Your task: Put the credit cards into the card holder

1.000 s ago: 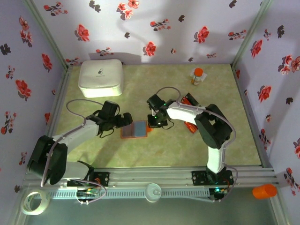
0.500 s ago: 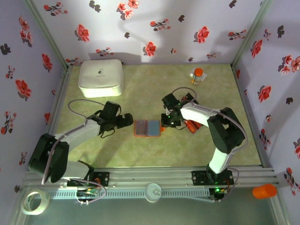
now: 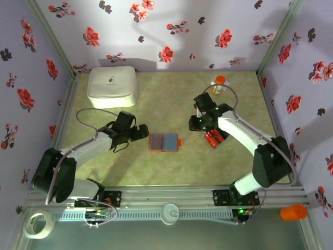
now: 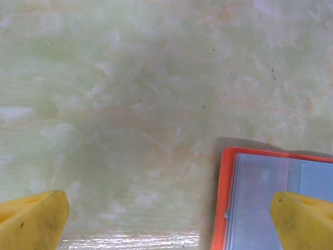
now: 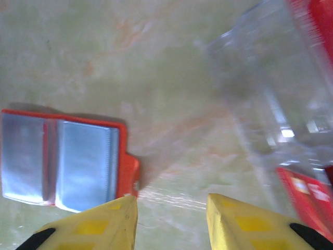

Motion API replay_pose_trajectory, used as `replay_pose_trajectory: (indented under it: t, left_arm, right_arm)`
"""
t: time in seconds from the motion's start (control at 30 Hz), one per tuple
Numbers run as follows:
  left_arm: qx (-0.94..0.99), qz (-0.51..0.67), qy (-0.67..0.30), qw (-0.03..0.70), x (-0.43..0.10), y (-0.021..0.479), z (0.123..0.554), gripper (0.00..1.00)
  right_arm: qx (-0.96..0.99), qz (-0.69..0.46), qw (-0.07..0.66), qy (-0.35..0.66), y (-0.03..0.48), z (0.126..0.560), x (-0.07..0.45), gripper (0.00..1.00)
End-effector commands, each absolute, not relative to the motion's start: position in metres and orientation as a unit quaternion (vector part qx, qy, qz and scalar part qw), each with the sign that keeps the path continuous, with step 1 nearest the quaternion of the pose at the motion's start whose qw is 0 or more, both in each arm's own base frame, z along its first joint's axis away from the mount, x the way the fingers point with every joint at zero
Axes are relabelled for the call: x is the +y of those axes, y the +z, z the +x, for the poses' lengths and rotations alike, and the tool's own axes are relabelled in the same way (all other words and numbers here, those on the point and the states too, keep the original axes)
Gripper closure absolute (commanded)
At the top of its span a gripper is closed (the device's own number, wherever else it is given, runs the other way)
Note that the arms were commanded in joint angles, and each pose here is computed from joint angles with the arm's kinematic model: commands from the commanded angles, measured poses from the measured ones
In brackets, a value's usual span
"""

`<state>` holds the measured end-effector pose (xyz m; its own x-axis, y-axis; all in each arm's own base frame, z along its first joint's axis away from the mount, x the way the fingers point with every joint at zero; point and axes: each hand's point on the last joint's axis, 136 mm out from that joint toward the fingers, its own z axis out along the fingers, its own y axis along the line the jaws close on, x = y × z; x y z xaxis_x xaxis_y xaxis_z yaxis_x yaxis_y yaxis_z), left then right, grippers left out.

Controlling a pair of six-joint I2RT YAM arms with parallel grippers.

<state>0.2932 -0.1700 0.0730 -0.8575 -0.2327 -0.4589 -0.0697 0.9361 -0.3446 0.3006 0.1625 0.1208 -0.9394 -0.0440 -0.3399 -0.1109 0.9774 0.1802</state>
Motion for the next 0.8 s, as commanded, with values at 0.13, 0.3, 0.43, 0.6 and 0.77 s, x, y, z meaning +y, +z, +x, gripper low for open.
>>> replay_pose_trajectory:
  t: [0.13,0.3,0.43,0.6,0.77]
  left_arm:
    - [0.943,-0.08,-0.149,0.288,-0.174,0.086,0.301,0.0]
    - [0.94,-0.058,-0.135,0.307,-0.178,0.09,0.303,0.0]
    - [0.939,-0.049,-0.135,0.311,-0.181,0.092,0.303,0.0]
    - [0.939,-0.049,-0.136,0.312,-0.182,0.09,0.304,0.0]
    - [0.938,-0.053,-0.142,0.311,-0.183,0.088,0.304,0.0]
  right_arm:
    - [0.989,-0.065,0.133,-0.021,0.115,0.28,0.107,0.6]
    - [0.99,-0.077,0.112,-0.047,0.106,0.273,0.098,0.63]
    - [0.989,-0.083,0.099,-0.069,0.098,0.271,0.091,0.65]
    - [0.988,-0.094,0.082,-0.088,0.089,0.27,0.088,0.68]
    - [0.986,-0.106,0.073,-0.105,0.082,0.269,0.088,0.7]
